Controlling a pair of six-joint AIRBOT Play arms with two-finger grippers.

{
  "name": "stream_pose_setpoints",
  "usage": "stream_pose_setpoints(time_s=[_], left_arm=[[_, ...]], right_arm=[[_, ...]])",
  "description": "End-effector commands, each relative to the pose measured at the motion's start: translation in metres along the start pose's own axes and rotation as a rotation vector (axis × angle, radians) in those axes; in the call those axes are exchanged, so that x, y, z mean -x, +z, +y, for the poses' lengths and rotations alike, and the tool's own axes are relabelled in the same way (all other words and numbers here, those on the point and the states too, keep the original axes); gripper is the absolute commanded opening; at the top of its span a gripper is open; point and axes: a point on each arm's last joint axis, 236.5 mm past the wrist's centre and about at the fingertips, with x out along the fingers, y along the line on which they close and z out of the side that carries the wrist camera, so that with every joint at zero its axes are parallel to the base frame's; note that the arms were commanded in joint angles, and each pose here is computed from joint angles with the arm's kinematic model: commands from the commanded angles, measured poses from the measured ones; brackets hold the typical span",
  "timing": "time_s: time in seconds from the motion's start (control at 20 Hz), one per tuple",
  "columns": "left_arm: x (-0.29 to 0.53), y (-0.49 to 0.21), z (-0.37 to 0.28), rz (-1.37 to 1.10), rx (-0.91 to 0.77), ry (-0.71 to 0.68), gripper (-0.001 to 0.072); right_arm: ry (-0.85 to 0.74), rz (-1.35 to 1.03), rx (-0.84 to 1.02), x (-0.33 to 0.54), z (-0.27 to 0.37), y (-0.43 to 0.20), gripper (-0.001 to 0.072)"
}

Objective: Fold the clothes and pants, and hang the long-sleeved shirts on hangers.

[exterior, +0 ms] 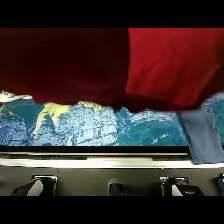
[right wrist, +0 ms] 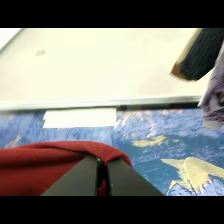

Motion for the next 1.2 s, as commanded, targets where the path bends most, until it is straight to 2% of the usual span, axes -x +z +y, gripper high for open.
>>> stream_pose_setpoints(time_s=[0.0, 0.1, 0.25, 0.45, 0.6, 0.85, 1.15], left_arm=[[0.006, -0.017, 0.011, 0.055, 0.011, 0.051, 0.001], [-0.028, -0.043, 0.017, 0.163, 0.027, 0.026, 0.0011], [-0.104, -0.114, 0.036, 0.406, 0.063, -0.005, 0.0011], [-0.21, -0.249, 0.058, 0.745, 0.111, -0.017, 0.0011], [-0.283, -0.336, 0.066, 0.865, 0.132, -0.005, 0.0011], [-0.369, -0.419, 0.066, 0.885, 0.146, 0.0, 0.0011], [-0.398, -0.409, 0.064, 0.828, 0.132, -0.014, 0.0011]], right_arm=[[-0.037, 0.001, -0.092, 0.009, -0.007, -0.002, 0.0029], [-0.058, 0.12, -0.148, -0.027, -0.018, -0.024, 0.0029], [-0.106, 0.387, -0.212, -0.109, -0.047, -0.091, 0.0029], [-0.162, 0.759, -0.297, -0.221, -0.087, -0.219, 0.003], [-0.144, 0.94, -0.379, -0.292, -0.102, -0.311, 0.003], [-0.166, 0.906, -0.456, -0.388, -0.135, -0.403, 0.003], [-0.155, 0.848, -0.441, -0.41, -0.142, -0.411, 0.003]])
